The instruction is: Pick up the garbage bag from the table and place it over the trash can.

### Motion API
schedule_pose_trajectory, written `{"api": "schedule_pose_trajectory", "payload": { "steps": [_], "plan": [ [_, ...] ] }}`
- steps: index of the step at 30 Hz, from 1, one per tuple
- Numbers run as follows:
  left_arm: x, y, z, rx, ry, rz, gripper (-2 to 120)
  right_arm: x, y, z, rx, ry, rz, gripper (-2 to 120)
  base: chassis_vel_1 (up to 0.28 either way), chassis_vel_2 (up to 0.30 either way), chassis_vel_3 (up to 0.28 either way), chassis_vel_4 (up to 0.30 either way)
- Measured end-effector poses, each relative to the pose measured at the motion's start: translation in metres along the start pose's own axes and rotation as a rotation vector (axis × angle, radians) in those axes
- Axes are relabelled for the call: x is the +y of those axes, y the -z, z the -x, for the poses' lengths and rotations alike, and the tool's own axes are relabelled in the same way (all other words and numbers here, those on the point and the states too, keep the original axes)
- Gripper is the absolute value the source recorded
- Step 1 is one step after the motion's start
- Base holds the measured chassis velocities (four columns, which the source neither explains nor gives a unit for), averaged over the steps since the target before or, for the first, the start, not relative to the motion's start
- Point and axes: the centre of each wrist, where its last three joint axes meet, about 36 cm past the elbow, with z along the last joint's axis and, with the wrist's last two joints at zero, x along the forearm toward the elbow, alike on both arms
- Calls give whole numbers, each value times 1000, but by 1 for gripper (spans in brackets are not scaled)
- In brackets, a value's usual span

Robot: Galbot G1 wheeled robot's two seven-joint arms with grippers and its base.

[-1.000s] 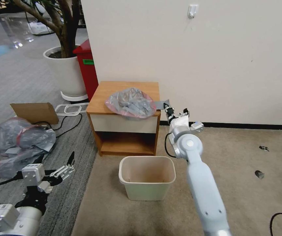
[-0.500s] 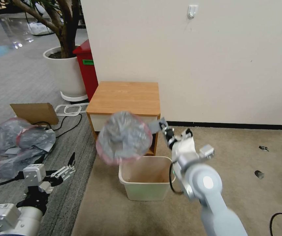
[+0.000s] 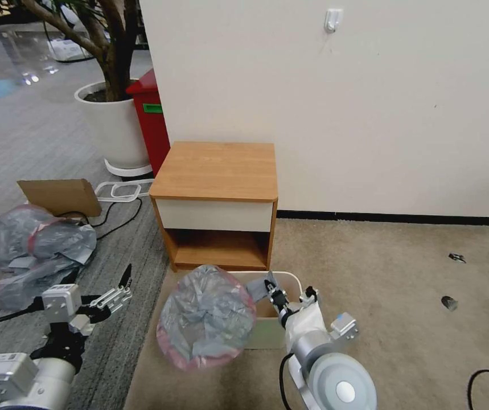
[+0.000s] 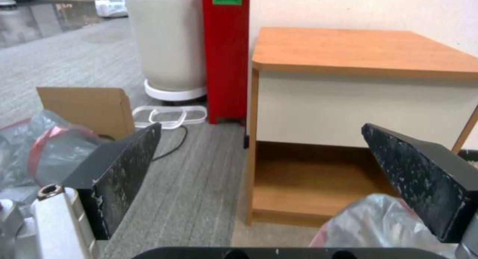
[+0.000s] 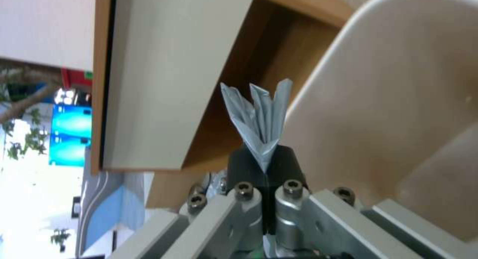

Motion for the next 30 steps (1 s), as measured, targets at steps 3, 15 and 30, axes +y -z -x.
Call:
{"api": "schedule_pose_trajectory", "payload": {
  "steps": [3, 15, 30],
  "plan": [
    [0, 0, 0, -1, -1, 0, 100, -1, 5, 1, -17, -5, 3, 0, 0, 0, 0, 0],
    [-4, -1, 1, -3, -8, -14, 100, -9, 7, -11, -22, -47, -12, 30, 0, 0, 0, 0],
    [-6, -1, 3, -10, -13, -11, 100, -4, 12, -18, -39, -70, -47, 82, 0, 0, 0, 0]
  ]
}}
